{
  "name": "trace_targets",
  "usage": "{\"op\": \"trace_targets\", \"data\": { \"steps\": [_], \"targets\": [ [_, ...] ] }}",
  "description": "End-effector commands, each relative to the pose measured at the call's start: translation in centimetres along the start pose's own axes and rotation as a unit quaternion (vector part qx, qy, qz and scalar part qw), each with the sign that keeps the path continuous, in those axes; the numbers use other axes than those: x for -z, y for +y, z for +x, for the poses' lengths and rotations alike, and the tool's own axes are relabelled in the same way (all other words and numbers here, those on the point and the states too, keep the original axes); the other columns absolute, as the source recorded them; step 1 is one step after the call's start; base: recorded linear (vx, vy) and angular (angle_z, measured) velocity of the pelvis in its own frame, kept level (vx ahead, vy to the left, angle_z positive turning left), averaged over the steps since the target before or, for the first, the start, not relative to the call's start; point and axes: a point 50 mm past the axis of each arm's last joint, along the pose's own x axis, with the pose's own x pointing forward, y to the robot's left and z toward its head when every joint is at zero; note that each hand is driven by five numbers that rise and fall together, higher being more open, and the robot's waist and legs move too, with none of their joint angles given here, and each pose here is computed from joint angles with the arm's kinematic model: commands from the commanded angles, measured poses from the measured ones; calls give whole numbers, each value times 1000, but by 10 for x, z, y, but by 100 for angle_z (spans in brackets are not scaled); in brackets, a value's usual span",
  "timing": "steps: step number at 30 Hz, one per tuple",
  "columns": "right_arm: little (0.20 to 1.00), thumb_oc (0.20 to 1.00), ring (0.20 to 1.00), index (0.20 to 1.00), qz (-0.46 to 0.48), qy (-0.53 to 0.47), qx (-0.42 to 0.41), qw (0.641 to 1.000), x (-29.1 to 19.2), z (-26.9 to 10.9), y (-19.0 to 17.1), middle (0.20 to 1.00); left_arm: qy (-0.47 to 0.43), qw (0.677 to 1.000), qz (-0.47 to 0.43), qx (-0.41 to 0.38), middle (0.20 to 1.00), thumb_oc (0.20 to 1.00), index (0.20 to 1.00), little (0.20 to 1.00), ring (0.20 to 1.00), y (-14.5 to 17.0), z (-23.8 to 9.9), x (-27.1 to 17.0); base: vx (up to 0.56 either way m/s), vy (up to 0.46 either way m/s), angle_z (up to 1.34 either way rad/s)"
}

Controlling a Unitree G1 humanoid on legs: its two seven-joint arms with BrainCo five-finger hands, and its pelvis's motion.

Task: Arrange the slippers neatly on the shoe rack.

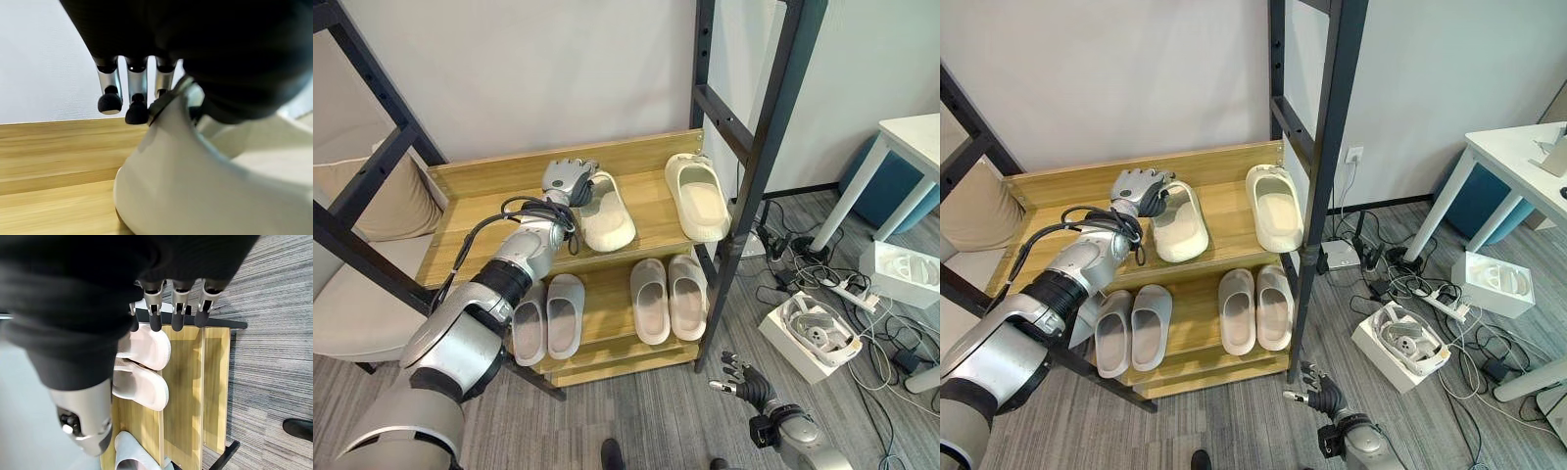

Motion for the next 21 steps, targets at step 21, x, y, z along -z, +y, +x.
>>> {"op": "trace_targets", "data": {
  "steps": [21],
  "targets": [
    [1000,1000,1000,1000,-17,-151,11,988,-56,-8,-11,1000,95,988,-16,-121,200,200,200,200,200,67,37,21,-6,-1,-14]
  ]
}}
